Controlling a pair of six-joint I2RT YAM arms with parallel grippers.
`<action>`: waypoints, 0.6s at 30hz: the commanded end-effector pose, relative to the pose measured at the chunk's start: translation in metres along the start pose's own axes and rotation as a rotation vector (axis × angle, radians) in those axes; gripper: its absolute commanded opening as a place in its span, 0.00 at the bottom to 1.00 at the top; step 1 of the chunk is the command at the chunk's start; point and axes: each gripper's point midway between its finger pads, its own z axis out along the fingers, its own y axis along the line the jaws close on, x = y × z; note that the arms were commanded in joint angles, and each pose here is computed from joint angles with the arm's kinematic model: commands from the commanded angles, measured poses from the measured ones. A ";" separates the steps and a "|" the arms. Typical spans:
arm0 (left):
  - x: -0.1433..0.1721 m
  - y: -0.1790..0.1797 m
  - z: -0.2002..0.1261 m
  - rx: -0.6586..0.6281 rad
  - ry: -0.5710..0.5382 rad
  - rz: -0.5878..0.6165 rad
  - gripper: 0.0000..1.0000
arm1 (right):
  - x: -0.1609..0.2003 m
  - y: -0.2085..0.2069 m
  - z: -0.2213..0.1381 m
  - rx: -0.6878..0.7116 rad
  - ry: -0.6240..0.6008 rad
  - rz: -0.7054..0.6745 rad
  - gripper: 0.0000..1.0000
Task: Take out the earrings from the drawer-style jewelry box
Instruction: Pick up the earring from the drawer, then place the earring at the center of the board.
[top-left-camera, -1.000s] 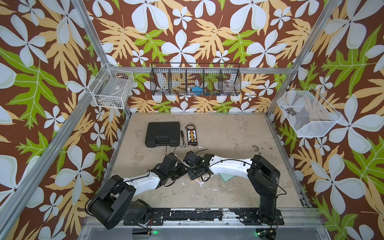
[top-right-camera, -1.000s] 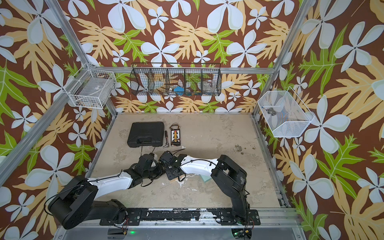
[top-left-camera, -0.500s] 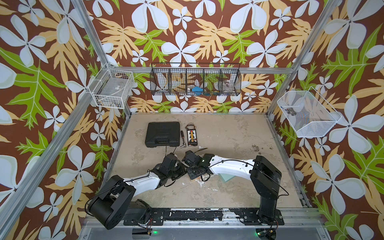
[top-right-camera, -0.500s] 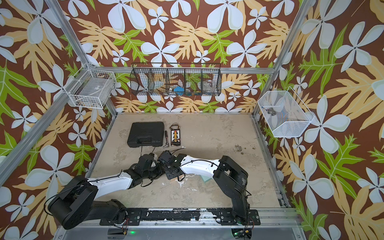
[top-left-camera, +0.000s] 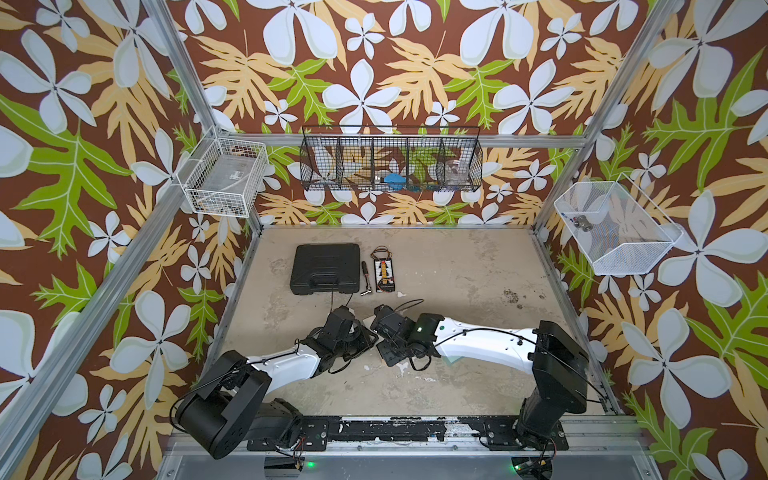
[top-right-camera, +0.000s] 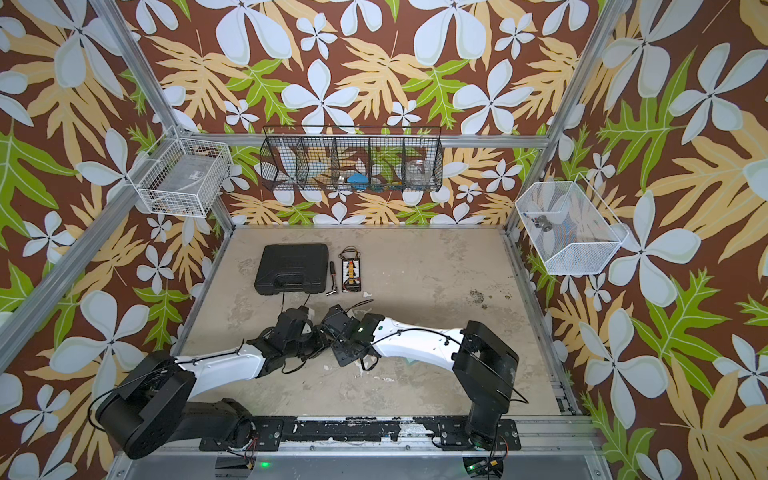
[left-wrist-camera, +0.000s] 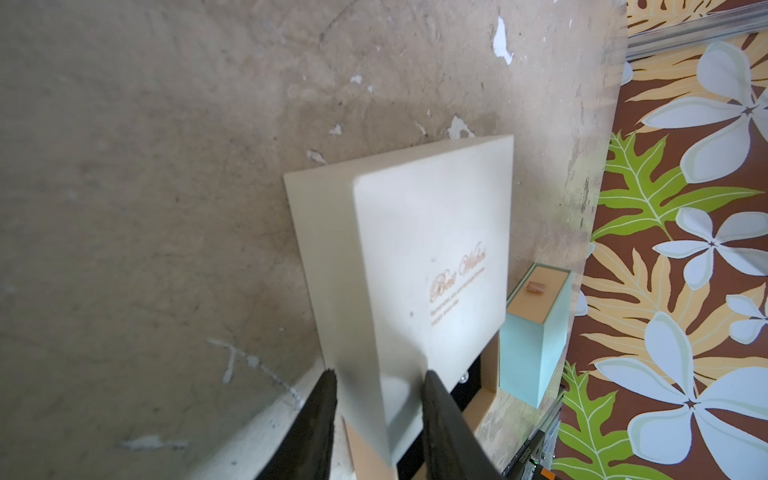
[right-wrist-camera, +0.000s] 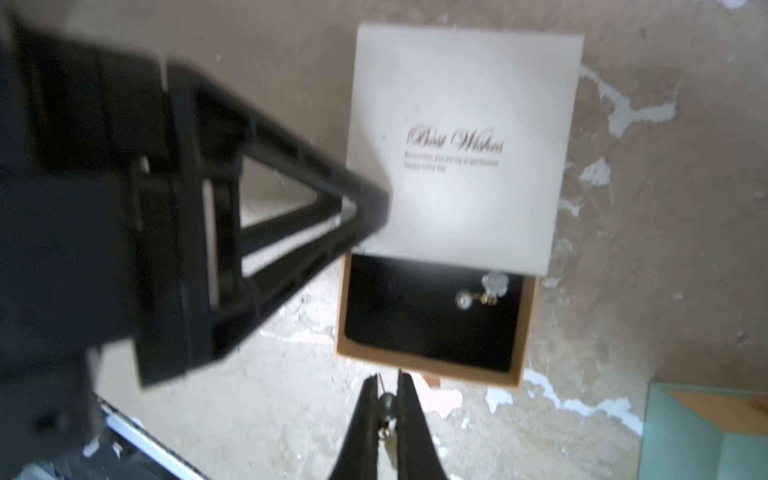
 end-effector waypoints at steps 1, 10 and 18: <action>-0.001 0.002 -0.001 -0.018 -0.004 0.012 0.36 | 0.027 0.014 -0.003 -0.052 0.055 -0.045 0.09; -0.003 0.002 -0.003 -0.020 -0.011 0.014 0.36 | 0.060 0.034 0.014 -0.088 0.129 -0.085 0.11; -0.002 0.003 -0.004 -0.025 -0.012 0.016 0.36 | 0.066 0.035 0.027 -0.086 0.169 -0.088 0.12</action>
